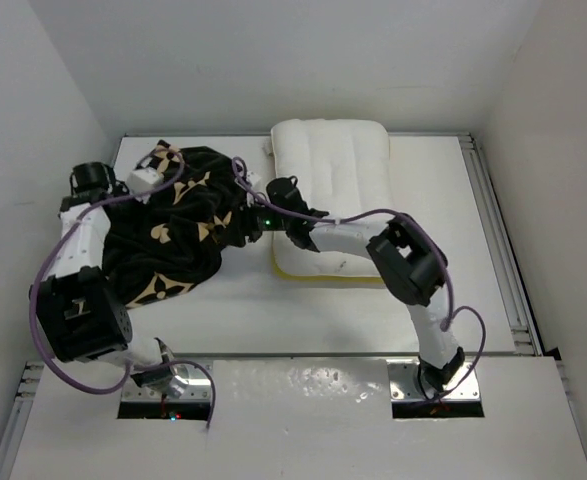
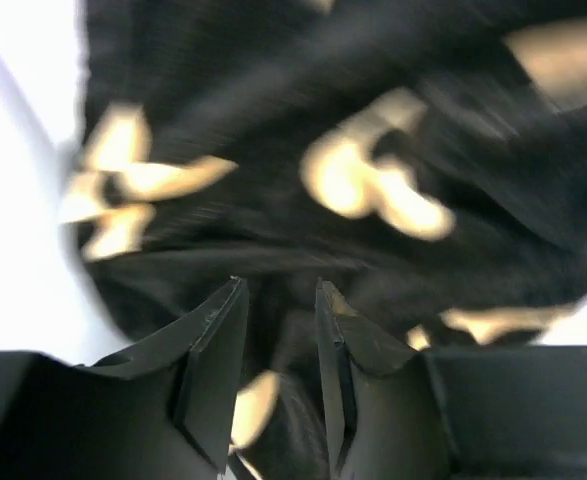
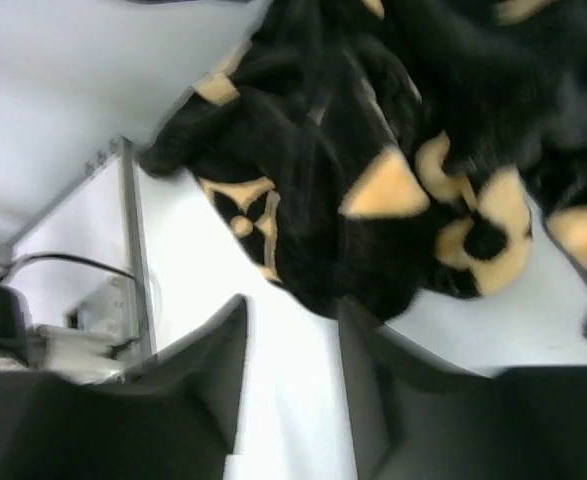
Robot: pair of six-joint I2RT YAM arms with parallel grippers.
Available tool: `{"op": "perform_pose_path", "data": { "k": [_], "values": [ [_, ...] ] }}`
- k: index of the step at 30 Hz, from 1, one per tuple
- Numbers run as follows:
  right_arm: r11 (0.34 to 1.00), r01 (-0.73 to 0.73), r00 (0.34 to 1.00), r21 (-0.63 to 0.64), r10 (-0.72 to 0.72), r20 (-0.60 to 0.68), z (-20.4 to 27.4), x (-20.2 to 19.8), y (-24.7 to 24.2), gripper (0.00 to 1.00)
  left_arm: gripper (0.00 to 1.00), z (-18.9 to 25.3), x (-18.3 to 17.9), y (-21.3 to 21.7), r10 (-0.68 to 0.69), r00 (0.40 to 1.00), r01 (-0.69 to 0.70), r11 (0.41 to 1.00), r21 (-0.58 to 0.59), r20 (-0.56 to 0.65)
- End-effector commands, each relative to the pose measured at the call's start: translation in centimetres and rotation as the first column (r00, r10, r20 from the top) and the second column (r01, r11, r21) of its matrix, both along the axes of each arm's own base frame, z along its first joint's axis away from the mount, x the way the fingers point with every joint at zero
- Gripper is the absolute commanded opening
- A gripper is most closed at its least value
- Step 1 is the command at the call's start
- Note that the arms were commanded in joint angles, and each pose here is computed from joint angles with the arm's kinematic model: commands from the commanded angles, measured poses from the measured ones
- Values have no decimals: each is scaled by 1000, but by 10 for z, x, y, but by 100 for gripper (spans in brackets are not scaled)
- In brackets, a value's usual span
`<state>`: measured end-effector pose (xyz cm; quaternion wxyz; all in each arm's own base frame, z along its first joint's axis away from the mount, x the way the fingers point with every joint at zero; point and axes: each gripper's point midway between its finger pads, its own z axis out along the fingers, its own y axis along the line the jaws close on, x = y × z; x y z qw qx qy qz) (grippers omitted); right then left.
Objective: Put the pillow into the pillowcase
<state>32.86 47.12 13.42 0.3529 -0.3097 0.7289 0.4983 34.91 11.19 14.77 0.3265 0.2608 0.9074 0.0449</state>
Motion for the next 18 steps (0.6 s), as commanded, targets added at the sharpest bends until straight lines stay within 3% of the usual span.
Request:
{"op": "perform_pose_path", "data": {
  "k": [1,2,3,4,5,10,13,14,15,16,18],
  "values": [
    [996,81,986,44,-73,-153,-30,18,9,60,48,-52,-36,-26,-197,970,208,976,63,-140],
    [996,78,984,46,-70,-165,-34,18,13,60,56,-61,-35,-25,-193,971,207,974,89,-140],
    [995,85,982,45,-76,-171,-33,20,20,77,63,-83,-55,-28,-180,961,199,977,71,-209],
    [995,87,981,39,-79,-179,-37,21,25,79,67,-78,-25,-19,-145,985,155,981,114,-90],
    [997,79,974,-7,-79,-211,-57,15,30,82,69,-82,-20,-15,-107,990,121,979,163,-92],
    [986,129,967,-103,-148,-209,-90,13,55,81,68,-99,9,13,60,997,-51,982,181,-49],
    [989,111,966,-93,-129,-223,-104,-2,70,77,29,-103,7,3,32,996,-22,992,124,-81],
    [992,96,968,-87,-114,-224,-106,-11,76,75,8,-103,4,-2,14,995,-4,994,105,-95],
    [993,89,970,-74,-103,-219,-105,-13,83,72,1,-99,-1,-14,-23,994,28,998,49,-109],
    [994,81,974,-67,-93,-208,-104,-16,87,70,0,-94,-2,-21,-51,993,54,998,21,-108],
    [995,88,977,-47,-95,-190,-100,-19,98,53,0,-80,-11,-46,-146,981,137,988,-76,-126]
  ]
}}
